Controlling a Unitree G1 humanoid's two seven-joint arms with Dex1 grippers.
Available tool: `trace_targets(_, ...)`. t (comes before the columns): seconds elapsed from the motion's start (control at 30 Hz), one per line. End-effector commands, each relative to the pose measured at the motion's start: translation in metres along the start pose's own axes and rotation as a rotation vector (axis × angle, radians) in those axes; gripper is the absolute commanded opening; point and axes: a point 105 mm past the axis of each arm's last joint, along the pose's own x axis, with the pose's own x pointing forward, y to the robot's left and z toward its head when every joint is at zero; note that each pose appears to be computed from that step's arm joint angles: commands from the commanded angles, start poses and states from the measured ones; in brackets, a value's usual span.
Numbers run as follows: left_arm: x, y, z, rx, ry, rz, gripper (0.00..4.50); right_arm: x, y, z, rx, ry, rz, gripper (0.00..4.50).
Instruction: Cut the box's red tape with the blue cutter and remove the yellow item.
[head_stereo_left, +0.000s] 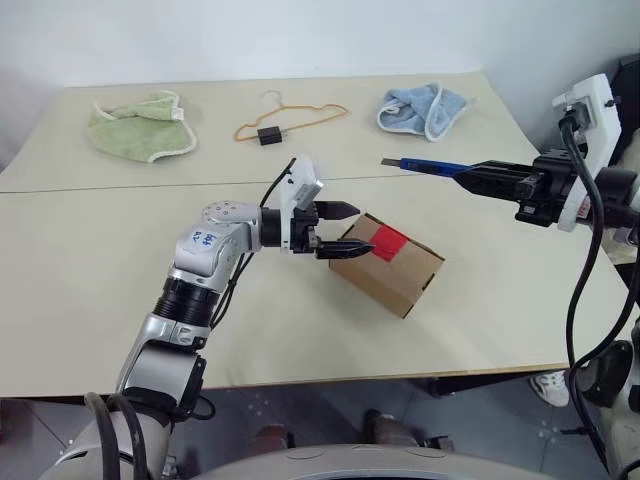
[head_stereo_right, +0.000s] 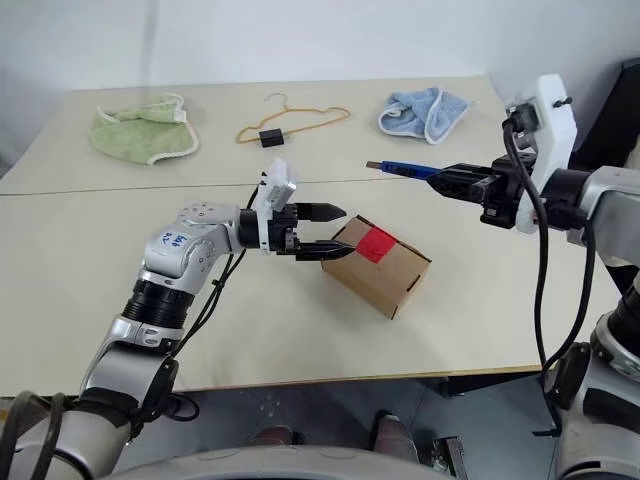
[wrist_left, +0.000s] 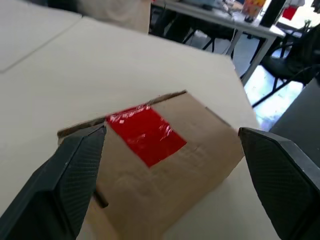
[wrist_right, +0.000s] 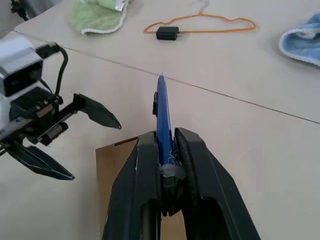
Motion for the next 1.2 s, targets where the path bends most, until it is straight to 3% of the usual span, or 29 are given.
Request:
trace_targets(0.03,0.0,0.001,0.017,0.061,-0.051,0.016,3.91,-0.011,0.003,0.006,-0.032,-0.044,-0.022,0.15)
trace_targets(0.47,0.011,0.004,0.021,0.039,-0.029,0.042,0.08,-0.013,0.005,0.002,-0.034,-0.04,-0.024,0.15)
trace_targets(0.83,0.023,-0.008,-0.009,-0.064,0.225,0.012,0.0,-0.019,0.012,-0.004,-0.068,-0.019,-0.021,0.15)
trace_targets(1.2,0.02,0.002,-0.024,-0.165,0.353,0.085,0.0,-0.016,0.011,-0.024,-0.098,0.167,-0.014,0.15)
